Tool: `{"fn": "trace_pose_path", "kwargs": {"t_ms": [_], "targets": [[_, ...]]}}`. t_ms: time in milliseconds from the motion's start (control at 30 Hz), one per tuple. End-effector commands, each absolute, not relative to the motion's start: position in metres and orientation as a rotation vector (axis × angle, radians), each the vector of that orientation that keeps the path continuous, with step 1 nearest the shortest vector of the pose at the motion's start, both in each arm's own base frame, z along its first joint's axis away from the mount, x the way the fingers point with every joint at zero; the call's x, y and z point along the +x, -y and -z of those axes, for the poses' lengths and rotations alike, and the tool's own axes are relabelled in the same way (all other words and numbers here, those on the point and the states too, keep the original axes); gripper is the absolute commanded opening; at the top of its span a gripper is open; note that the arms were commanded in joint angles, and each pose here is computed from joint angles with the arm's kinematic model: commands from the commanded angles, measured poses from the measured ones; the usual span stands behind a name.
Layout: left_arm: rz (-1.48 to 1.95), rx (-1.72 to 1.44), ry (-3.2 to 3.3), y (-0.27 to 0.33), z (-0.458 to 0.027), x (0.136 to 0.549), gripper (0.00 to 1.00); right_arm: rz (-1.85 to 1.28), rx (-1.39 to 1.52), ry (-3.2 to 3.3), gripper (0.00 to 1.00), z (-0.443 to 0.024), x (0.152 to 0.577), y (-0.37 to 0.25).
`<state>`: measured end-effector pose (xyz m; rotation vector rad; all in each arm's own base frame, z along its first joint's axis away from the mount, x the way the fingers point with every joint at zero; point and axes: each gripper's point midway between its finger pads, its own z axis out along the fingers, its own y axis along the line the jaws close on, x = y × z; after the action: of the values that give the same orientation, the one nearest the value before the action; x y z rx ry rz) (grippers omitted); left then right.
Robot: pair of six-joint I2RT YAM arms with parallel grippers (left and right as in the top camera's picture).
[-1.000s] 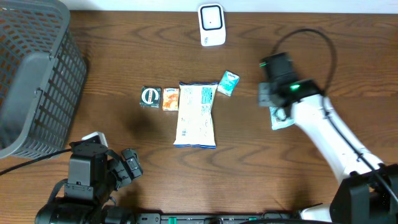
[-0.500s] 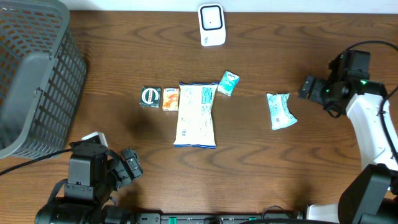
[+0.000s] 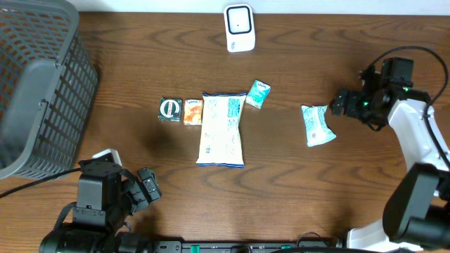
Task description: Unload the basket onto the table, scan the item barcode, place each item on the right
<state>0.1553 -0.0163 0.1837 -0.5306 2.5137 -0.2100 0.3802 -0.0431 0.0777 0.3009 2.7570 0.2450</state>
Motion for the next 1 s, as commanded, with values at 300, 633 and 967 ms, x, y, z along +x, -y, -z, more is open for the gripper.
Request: {"fn": "trace_pose_path", "kwargs": {"t_ms": [300, 633, 967], "targets": [[0.197, -0.534, -2.511, 0.014, -0.183, 0.155, 0.98, -0.688, 0.035, -2.797, 0.92, -0.038, 0.376, -0.007], [0.197, -0.534, -2.512, 0.014, -0.183, 0.154, 0.98, -0.694, 0.046, -2.823, 0.85, -0.032, 0.372, -0.007], [0.197, -0.534, -2.511, 0.014, -0.183, 0.155, 0.98, -0.723, 0.07, -2.876, 0.81, -0.011, 0.366, -0.009]]}}
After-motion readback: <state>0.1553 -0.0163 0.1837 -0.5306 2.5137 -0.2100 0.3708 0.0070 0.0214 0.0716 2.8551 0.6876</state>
